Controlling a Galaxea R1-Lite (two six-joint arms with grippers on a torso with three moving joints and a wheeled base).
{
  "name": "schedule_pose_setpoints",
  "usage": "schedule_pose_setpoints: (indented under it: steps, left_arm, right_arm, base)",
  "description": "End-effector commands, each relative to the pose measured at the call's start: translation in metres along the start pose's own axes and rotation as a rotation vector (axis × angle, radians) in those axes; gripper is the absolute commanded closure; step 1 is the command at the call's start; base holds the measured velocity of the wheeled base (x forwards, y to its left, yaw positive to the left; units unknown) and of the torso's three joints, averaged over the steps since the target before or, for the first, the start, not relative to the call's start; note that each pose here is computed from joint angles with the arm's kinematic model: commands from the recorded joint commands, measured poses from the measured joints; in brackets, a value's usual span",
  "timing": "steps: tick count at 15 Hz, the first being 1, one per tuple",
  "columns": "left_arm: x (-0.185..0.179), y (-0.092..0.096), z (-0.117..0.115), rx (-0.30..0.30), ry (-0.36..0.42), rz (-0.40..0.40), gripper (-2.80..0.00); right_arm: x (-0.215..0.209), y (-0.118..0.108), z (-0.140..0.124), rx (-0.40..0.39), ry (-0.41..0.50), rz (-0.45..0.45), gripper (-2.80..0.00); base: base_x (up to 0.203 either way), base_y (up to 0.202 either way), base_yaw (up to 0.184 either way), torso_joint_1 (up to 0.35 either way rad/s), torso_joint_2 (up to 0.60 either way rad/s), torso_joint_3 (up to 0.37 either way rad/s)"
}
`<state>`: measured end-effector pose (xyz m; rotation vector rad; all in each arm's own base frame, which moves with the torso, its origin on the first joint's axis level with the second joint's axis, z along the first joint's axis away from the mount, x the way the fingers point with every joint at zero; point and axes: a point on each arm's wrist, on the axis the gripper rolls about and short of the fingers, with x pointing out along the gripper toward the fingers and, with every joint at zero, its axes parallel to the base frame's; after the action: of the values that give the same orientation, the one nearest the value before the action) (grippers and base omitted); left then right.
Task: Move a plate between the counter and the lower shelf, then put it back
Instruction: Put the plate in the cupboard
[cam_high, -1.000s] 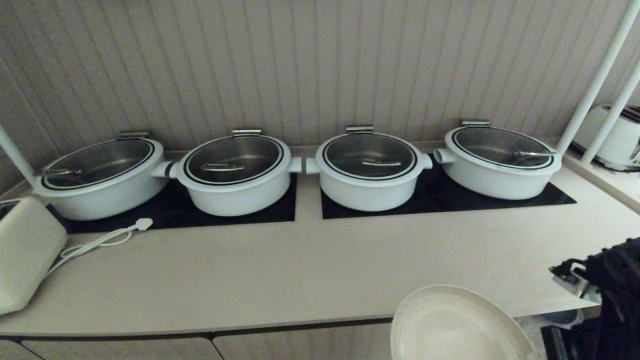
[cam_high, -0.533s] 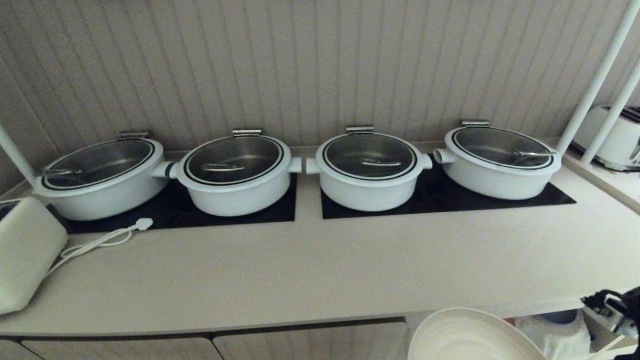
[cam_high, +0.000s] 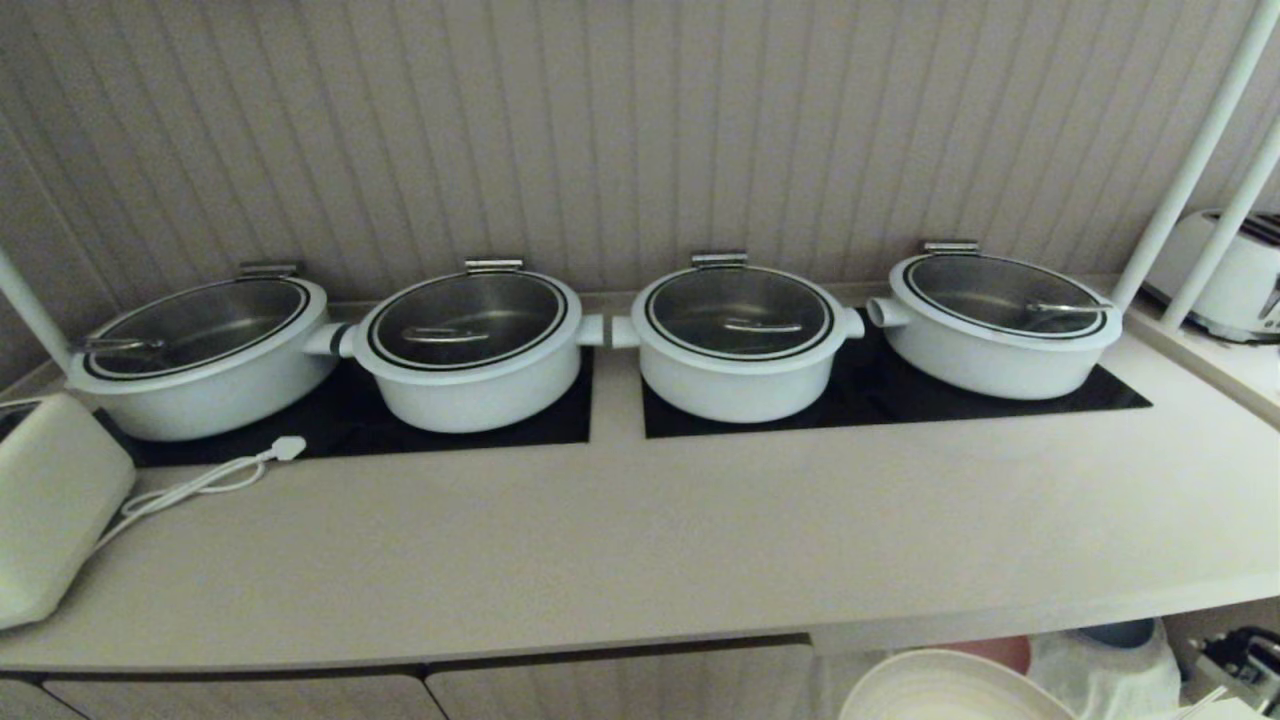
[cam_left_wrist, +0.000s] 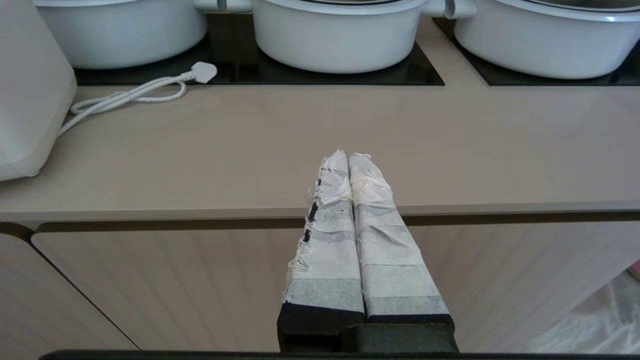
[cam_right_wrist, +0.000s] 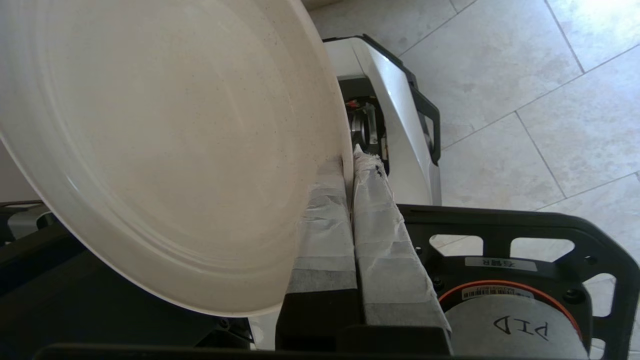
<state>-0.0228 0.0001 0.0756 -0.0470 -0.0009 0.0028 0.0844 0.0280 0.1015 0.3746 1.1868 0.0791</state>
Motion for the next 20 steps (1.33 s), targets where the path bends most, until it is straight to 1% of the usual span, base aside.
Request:
schedule_pose_setpoints:
  steps: [1, 4, 20]
  left_arm:
    - [0.0000, 0.0000, 0.0000, -0.001, -0.001, 0.000, 0.00]
    - [0.0000, 0.0000, 0.0000, -0.001, -0.001, 0.000, 0.00]
    - [0.0000, 0.0000, 0.0000, -0.001, -0.001, 0.000, 0.00]
  right_arm:
    - [0.0005, -0.0024, -0.0043, 0.004, 0.001, 0.006, 0.00]
    - [0.0032, -0.0068, -0.0112, 0.003, 0.000, 0.008, 0.00]
    - [0.0002, -0.0055, -0.0101, 0.000, -0.021, 0.027, 0.00]
  base:
    - [0.000, 0.000, 0.000, 0.000, 0.00, 0.000]
    - [0.000, 0.000, 0.000, 0.000, 0.00, 0.000]
    - [0.000, 0.000, 0.000, 0.000, 0.00, 0.000]
